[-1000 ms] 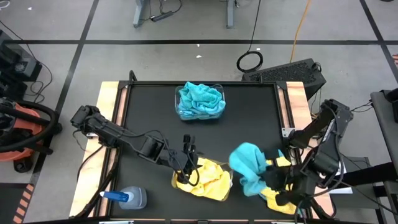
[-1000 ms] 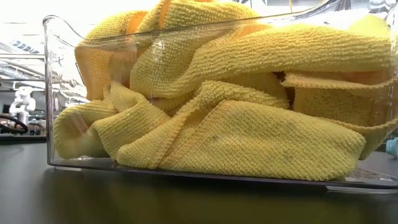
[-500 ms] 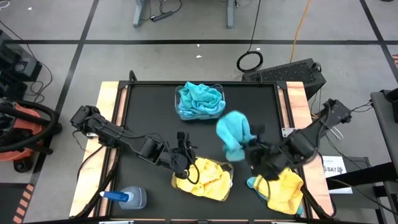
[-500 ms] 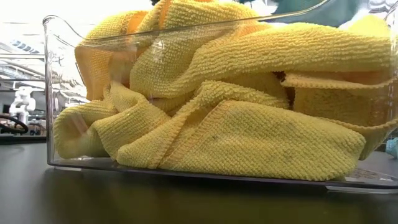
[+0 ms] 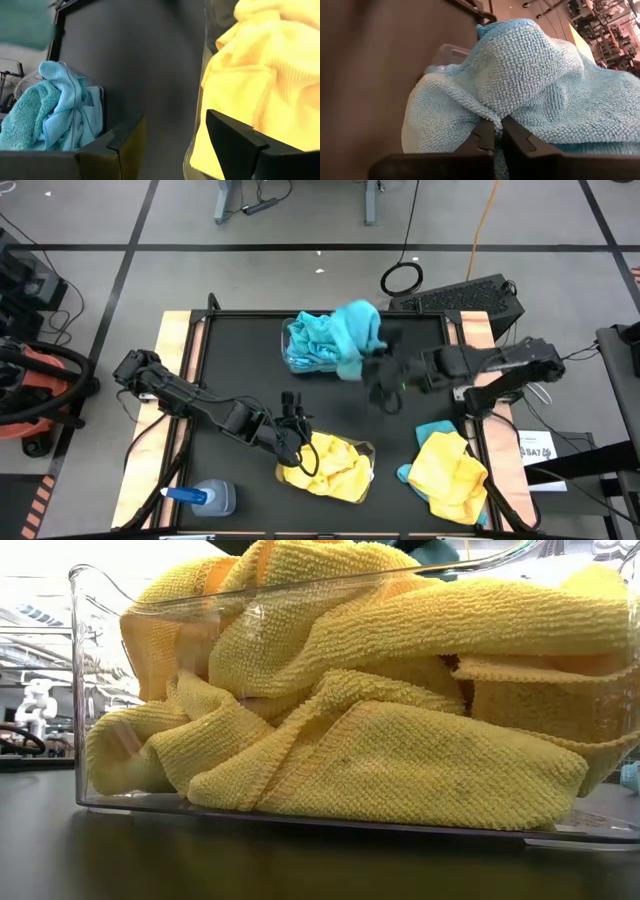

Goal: Sort microfiber towel by color & place in baskets
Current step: Put the blue microfiber towel into the top transparent bin, then put the yellow microfiber towel into the bottom transparent bin

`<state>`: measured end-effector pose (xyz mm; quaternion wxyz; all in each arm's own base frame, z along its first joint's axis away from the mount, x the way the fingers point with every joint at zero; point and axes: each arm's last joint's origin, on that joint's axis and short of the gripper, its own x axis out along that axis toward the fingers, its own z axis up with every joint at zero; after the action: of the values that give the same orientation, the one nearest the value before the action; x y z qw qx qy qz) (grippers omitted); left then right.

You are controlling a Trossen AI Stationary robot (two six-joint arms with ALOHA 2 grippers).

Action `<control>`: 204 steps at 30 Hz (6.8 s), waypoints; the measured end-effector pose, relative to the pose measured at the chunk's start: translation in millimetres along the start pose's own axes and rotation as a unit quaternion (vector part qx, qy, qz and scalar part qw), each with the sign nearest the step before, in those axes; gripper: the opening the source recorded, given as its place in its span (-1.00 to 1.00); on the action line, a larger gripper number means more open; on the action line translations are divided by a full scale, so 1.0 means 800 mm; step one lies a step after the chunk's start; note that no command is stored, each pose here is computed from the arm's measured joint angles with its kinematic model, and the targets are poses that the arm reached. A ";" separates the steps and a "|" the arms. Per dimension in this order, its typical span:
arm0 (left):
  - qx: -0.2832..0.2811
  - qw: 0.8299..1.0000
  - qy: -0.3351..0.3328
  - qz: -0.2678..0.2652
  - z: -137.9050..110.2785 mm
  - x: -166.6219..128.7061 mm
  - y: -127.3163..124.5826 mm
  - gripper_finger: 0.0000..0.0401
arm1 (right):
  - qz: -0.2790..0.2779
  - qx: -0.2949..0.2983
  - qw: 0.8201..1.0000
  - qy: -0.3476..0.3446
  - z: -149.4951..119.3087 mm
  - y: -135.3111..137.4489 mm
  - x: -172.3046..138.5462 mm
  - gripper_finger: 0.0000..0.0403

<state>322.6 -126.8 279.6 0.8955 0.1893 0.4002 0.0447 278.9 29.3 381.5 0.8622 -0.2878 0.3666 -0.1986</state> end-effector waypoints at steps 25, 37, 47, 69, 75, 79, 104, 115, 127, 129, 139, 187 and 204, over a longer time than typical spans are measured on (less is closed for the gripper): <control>0.005 1.000 0.019 -0.009 -0.006 -0.004 -0.007 0.07 | 0.005 0.089 0.996 -0.015 -0.055 -0.123 0.214 -1.00; 0.004 1.000 0.016 -0.015 -0.006 -0.008 -0.015 0.07 | 0.096 0.140 0.985 0.025 -0.094 -0.088 0.311 -1.00; 0.003 1.000 0.015 -0.017 -0.006 -0.010 -0.018 0.07 | 0.203 0.144 0.968 0.031 -0.097 -0.046 0.334 -1.00; -0.010 1.000 0.015 -0.016 -0.006 -0.009 -0.017 0.07 | 0.311 0.228 0.919 0.080 -0.145 -0.014 0.390 -0.95; -0.010 1.000 0.015 -0.016 -0.006 -0.009 -0.017 0.07 | 0.314 0.236 0.916 0.086 -0.148 -0.011 0.393 -0.94; -0.010 1.000 0.015 -0.016 -0.006 -0.009 -0.017 0.07 | 0.314 0.238 0.915 0.087 -0.148 -0.011 0.393 -0.84; -0.008 1.000 0.019 -0.016 -0.007 -0.009 -0.017 0.07 | 0.269 0.189 0.943 0.045 -0.079 -0.065 0.248 -0.13; -0.008 1.000 0.019 -0.016 -0.007 -0.009 -0.017 0.07 | 0.280 0.171 0.944 0.023 -0.060 -0.077 0.163 -0.13; -0.008 1.000 0.019 -0.015 -0.007 -0.009 -0.017 0.07 | 0.362 0.120 0.920 0.087 -0.058 -0.042 0.076 -0.13; -0.009 1.000 0.019 -0.015 -0.007 -0.009 -0.017 0.07 | 0.380 0.116 0.911 0.108 -0.058 -0.032 0.064 -0.13; -0.014 1.000 0.011 -0.013 -0.005 -0.009 -0.016 0.07 | 0.439 0.093 0.872 0.195 -0.048 0.032 0.005 -0.13; -0.025 0.972 -0.228 -0.057 0.031 0.046 0.010 0.07 | 0.253 0.174 0.831 0.465 -0.198 0.256 -0.169 -0.13; -0.018 0.974 -0.217 -0.063 0.026 0.082 0.015 0.07 | 0.224 0.179 0.850 0.442 -0.269 0.290 -0.134 -0.20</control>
<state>382.9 -106.6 251.1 0.9652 0.1531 0.2066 -0.0469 78.8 188.5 166.7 0.6671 0.0795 0.7214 -0.1679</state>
